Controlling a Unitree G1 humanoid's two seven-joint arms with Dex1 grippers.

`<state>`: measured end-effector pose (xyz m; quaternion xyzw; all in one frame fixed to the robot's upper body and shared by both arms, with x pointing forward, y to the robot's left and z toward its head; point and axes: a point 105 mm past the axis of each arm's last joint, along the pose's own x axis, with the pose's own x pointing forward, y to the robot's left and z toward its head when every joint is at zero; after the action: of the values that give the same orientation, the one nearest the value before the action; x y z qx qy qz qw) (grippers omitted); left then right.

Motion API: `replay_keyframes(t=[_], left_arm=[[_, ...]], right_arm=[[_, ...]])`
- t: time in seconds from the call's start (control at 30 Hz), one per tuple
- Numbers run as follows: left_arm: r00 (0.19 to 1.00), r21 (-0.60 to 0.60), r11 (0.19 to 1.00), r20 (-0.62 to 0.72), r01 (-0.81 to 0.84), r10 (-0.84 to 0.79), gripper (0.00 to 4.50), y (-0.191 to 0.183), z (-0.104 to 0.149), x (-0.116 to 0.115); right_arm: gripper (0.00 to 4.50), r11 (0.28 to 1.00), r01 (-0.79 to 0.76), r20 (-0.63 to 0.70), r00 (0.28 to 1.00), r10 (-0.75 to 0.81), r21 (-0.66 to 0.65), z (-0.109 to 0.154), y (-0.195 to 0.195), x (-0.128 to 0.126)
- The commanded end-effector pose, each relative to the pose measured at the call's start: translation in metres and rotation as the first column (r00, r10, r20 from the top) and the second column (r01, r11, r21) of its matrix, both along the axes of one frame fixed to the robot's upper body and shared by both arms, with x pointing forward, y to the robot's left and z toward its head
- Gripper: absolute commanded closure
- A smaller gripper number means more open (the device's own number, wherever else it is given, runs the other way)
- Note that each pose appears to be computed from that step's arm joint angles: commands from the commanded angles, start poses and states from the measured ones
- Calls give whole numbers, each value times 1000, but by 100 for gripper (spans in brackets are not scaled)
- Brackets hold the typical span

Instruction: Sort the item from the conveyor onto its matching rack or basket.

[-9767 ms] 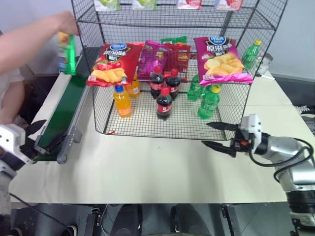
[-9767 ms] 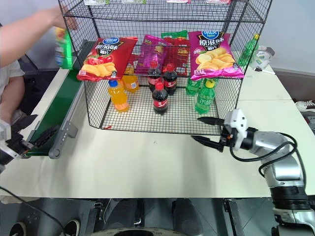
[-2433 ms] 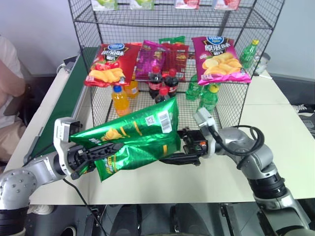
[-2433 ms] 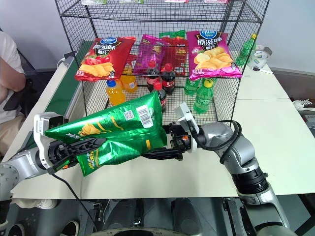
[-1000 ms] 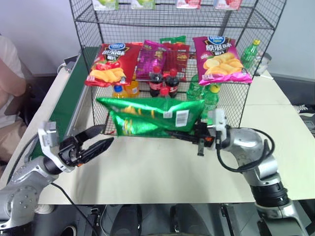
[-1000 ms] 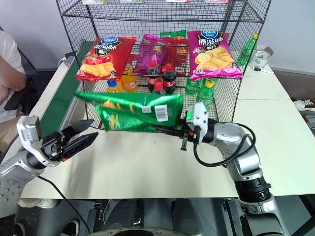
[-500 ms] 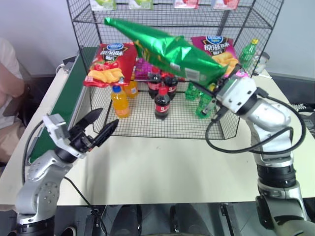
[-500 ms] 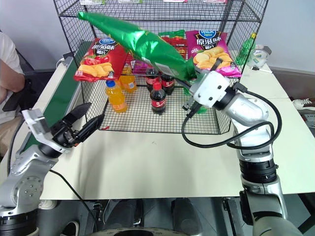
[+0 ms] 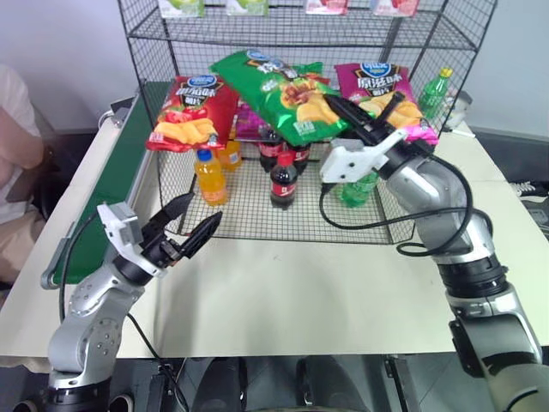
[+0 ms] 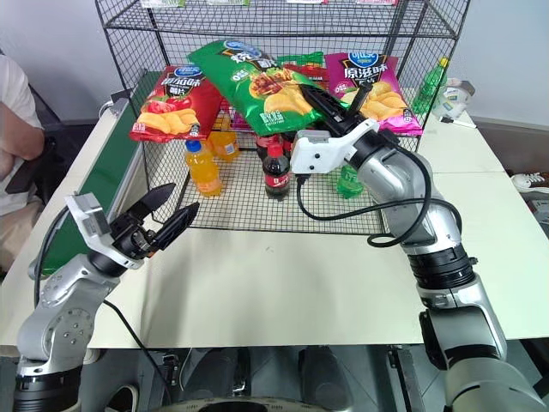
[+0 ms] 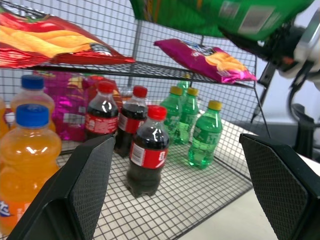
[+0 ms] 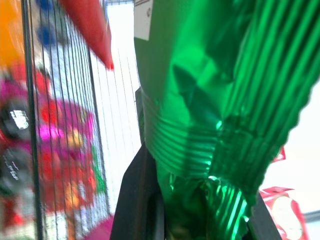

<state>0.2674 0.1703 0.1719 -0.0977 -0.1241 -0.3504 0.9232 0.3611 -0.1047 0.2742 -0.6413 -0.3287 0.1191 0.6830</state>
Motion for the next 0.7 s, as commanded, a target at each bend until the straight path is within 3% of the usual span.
replay_keyframes(t=[0.03, 0.37, 0.7], left_arm=[[999, 13, 1000, 43, -12, 11, 25, 0, 8, -1], [999, 4, 1000, 29, -17, 17, 25, -5, 3, -2], [999, 1, 999, 22, -41, 41, 25, -5, 0, -7]], right_arm=[[429, 1000, 9, 43, 999, -9, -3, 9, 7, 6], [429, 976, 196, -53, 980, -192, 99, 6, -3, 51], [429, 972, 218, -97, 973, -209, 83, -3, 3, 57]])
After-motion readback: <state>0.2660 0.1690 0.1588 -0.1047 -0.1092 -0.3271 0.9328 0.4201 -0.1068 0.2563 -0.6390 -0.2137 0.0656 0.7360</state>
